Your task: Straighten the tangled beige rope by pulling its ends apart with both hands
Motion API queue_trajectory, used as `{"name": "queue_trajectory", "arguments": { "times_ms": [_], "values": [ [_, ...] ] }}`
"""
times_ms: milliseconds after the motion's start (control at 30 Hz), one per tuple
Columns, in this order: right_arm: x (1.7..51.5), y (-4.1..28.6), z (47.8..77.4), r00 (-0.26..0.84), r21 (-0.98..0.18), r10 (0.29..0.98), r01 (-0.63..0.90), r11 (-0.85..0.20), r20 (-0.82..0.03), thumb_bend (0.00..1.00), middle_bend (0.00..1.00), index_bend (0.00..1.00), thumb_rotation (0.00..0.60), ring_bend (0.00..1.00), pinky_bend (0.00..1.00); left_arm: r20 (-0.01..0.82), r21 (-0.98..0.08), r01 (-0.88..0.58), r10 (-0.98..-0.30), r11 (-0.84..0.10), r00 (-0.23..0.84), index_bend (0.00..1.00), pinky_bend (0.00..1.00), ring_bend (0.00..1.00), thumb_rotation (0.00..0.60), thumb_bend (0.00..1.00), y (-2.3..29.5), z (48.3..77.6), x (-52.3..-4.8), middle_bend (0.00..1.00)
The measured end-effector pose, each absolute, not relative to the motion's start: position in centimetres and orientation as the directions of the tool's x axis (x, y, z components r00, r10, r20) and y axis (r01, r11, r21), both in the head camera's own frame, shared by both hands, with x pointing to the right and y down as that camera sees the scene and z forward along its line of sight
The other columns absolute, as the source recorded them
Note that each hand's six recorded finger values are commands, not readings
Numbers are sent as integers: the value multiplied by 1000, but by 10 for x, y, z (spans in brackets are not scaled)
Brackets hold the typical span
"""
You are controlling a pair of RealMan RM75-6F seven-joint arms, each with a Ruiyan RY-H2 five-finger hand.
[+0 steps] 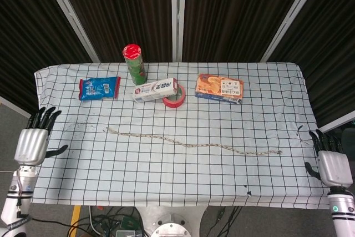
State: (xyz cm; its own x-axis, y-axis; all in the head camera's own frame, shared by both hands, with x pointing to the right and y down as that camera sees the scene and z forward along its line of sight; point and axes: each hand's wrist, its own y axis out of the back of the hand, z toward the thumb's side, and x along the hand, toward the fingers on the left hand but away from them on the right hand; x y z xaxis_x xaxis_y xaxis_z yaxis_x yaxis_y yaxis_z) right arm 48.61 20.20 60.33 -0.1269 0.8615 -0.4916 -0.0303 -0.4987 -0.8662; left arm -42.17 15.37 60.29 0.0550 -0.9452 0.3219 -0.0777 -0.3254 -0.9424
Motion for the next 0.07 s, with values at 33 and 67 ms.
{"name": "queue_trajectory", "arguments": {
  "times_ms": [33, 67],
  "values": [
    [486, 203, 603, -125, -866, 862, -31, -499, -492, 247, 0, 0, 600, 0, 0, 320, -943, -77, -946, -323, 54, 118, 109, 0, 600, 0, 158, 602, -427, 60],
    [486, 204, 603, -123, -867, 863, -32, -498, -491, 247, 0, 0, 600, 0, 0, 317, -944, -77, -947, -321, 57, 117, 109, 0, 600, 0, 164, 600, -433, 60]
  ]
}}
